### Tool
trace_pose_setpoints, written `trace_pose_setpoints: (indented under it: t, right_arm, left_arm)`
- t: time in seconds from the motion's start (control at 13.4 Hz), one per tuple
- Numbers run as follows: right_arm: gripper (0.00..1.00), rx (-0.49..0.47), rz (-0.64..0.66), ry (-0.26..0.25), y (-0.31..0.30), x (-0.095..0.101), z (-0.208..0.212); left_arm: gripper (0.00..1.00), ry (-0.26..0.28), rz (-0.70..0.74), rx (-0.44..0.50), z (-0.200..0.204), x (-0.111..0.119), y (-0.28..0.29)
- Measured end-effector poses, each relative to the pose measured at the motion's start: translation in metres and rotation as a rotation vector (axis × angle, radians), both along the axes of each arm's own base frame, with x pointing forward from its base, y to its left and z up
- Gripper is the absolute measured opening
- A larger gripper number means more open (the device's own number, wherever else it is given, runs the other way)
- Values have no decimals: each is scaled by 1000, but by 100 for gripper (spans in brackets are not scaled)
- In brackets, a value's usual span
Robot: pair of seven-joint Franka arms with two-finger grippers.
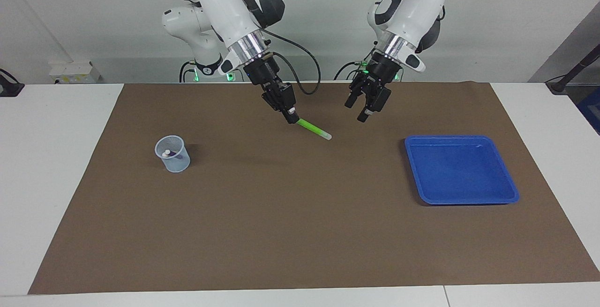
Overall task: Right arm passes pens to left for tray arrangement
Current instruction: 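Lift the green pen with the right gripper toward the left gripper, then close the left gripper on the green pen and open the right gripper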
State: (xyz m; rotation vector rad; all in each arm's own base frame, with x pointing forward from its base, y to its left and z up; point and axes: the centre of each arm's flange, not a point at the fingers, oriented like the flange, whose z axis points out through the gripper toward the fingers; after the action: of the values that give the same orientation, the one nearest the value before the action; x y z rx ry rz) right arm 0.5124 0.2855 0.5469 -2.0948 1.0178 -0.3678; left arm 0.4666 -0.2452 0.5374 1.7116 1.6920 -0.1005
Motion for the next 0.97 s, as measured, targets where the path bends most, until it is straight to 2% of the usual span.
trace_pose_setpoints:
  t: [0.37, 0.67, 0.97]
  right_arm:
    - [19, 150, -84, 7, 8, -9, -1]
    - [19, 159, -88, 11, 9, -10, -2]
    - [19, 157, -88, 12, 9, -10, -2]
  left_arm:
    - [100, 5, -59, 15, -26, -10, -43]
    - [100, -9, -48, 8, -25, -5, -46]
    - [100, 22, -138, 25, -11, -9, -55]
